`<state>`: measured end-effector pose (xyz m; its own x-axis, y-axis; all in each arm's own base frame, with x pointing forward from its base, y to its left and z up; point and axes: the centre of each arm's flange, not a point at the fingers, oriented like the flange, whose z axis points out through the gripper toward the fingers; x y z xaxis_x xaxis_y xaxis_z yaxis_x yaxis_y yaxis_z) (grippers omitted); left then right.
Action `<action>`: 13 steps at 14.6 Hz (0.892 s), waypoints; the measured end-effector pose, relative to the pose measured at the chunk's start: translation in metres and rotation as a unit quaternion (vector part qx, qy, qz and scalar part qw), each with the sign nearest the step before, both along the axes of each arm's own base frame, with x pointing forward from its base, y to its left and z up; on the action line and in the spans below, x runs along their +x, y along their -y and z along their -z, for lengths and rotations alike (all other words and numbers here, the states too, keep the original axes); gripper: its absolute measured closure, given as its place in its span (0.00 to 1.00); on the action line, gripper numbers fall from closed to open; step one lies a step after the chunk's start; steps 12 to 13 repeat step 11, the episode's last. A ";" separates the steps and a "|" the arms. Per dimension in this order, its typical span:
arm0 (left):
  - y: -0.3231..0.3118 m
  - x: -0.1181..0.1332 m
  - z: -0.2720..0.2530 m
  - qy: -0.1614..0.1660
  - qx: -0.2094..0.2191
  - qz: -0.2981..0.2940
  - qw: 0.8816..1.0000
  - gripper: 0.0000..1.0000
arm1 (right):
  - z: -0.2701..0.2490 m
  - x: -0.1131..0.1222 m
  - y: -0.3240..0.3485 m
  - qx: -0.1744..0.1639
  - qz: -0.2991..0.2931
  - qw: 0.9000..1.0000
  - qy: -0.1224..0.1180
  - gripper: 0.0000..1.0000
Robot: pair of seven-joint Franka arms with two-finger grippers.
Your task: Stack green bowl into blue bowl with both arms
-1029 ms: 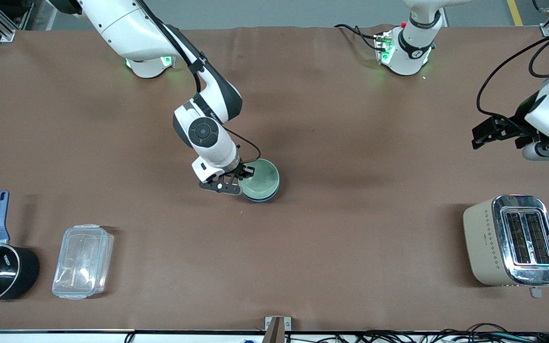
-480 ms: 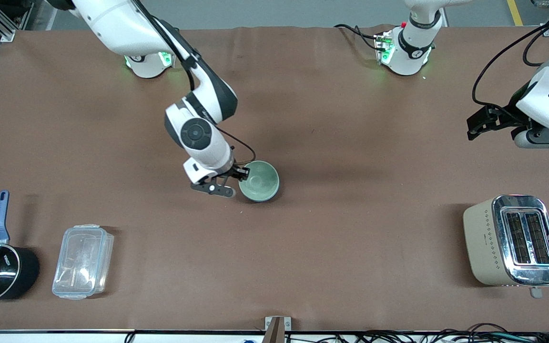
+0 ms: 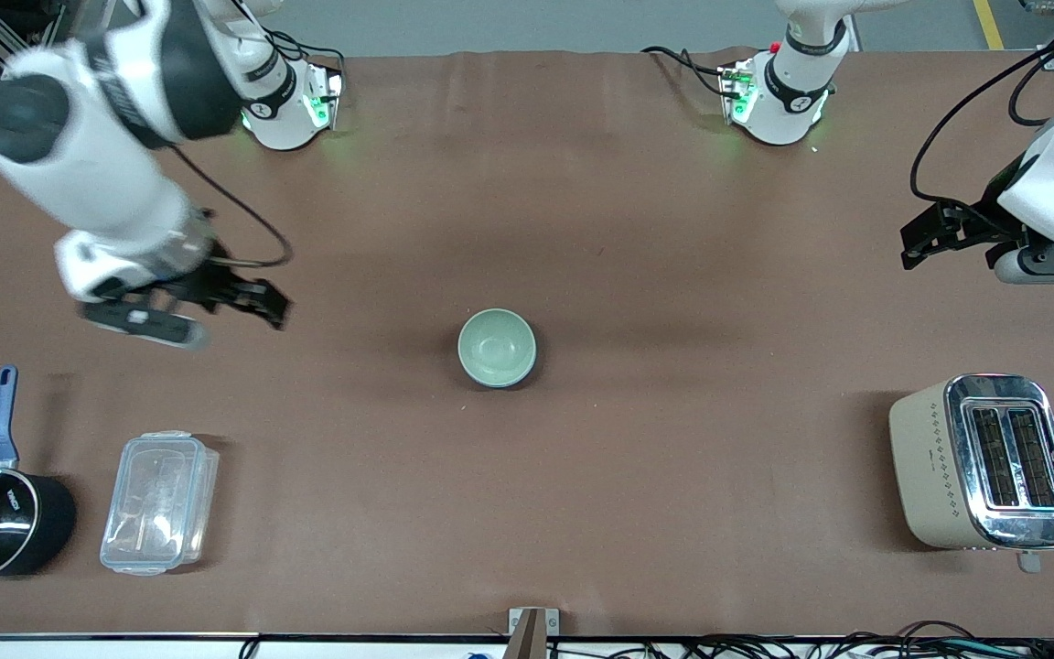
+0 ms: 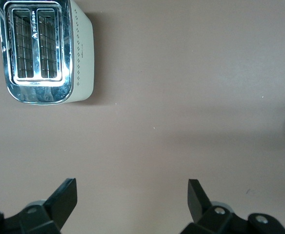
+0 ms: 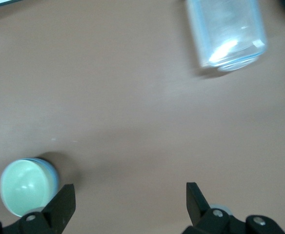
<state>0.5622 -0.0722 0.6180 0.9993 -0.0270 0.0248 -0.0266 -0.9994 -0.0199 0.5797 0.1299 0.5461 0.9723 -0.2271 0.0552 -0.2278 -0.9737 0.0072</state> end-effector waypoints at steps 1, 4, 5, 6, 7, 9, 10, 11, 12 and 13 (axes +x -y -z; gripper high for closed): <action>0.000 0.000 0.000 0.000 0.000 0.000 1.000 0.00 | -0.015 -0.001 0.031 -0.007 -0.016 1.000 -0.011 0.00; 0.000 0.000 0.000 0.000 0.000 0.000 1.000 0.00 | -0.065 -0.009 0.110 -0.014 -0.063 0.997 -0.041 0.00; 0.000 0.000 0.000 0.000 0.000 0.000 1.000 0.00 | -0.082 -0.013 0.125 -0.014 -0.075 0.996 -0.043 0.00; 0.000 0.000 0.000 0.000 0.000 0.000 1.000 0.00 | -0.094 -0.016 0.134 -0.014 -0.083 0.996 -0.041 0.00; 0.000 0.000 0.000 0.000 0.000 0.000 1.000 0.00 | -0.100 -0.019 0.137 -0.014 -0.088 0.995 -0.040 0.00; 0.000 0.000 0.000 0.000 0.000 0.000 1.000 0.00 | -0.096 -0.018 0.136 -0.015 -0.090 0.995 -0.036 0.00; 0.000 0.000 0.000 0.000 0.000 0.000 1.000 0.00 | -0.092 -0.017 0.136 -0.015 -0.091 0.995 -0.036 0.00; 0.000 0.000 0.000 0.000 0.000 0.000 1.000 0.00 | -0.088 -0.017 0.137 -0.014 -0.090 0.995 -0.038 0.00; 0.000 0.000 0.000 0.000 0.000 0.000 1.000 0.00 | -0.088 -0.017 0.137 -0.014 -0.090 0.995 -0.038 0.00; 0.000 0.000 0.000 0.000 0.000 0.000 1.000 0.00 | -0.088 -0.017 0.137 -0.014 -0.090 0.995 -0.038 0.00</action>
